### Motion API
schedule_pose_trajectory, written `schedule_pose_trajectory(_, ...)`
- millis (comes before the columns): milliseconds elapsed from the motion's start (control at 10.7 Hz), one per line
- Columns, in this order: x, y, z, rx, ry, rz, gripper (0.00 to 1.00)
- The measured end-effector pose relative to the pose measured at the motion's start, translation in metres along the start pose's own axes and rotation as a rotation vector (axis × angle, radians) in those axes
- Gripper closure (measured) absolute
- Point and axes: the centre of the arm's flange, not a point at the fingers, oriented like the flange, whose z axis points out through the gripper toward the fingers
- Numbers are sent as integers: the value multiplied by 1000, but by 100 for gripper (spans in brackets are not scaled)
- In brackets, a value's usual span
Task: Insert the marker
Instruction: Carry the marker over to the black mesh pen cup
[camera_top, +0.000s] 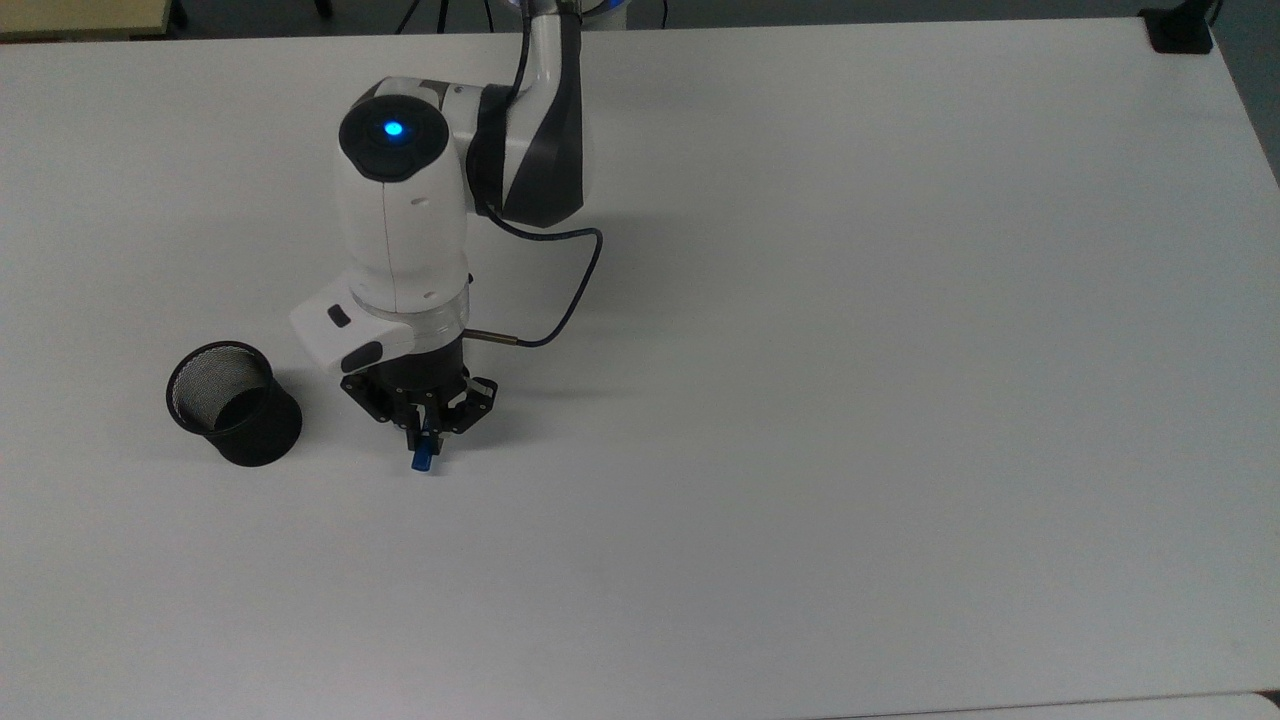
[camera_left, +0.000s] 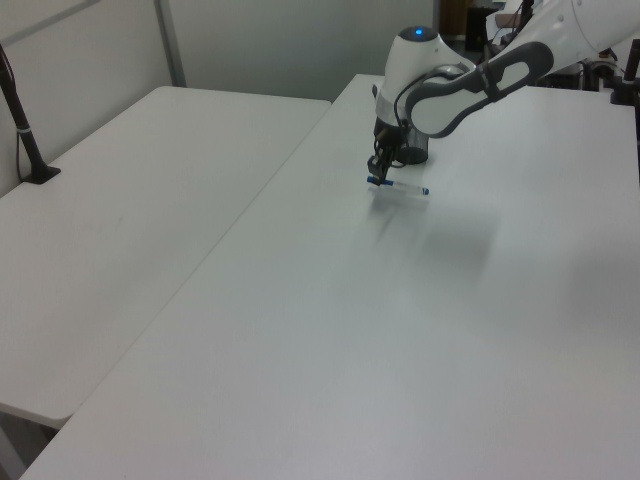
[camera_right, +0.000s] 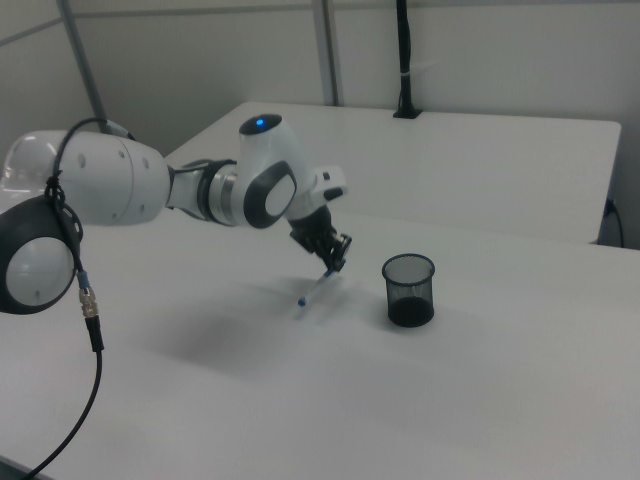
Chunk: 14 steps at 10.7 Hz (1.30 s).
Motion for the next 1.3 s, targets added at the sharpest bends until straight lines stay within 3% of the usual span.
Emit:
schedule_pose_trajectory(279, 24, 33, -79, -18, 120, 44, 82)
schedule_pose_trajectory(559, 26, 102, -131, -51, 188, 135, 82)
schedule_pose_trajectory(652, 25, 121, -132, -62, 205, 159, 82)
schedule_pose_trajectory(931, 27, 164, -137, -93, 384, 204, 82)
schedule_pose_trajectory(1304, 20, 179, -91, -109, 446, 212, 82)
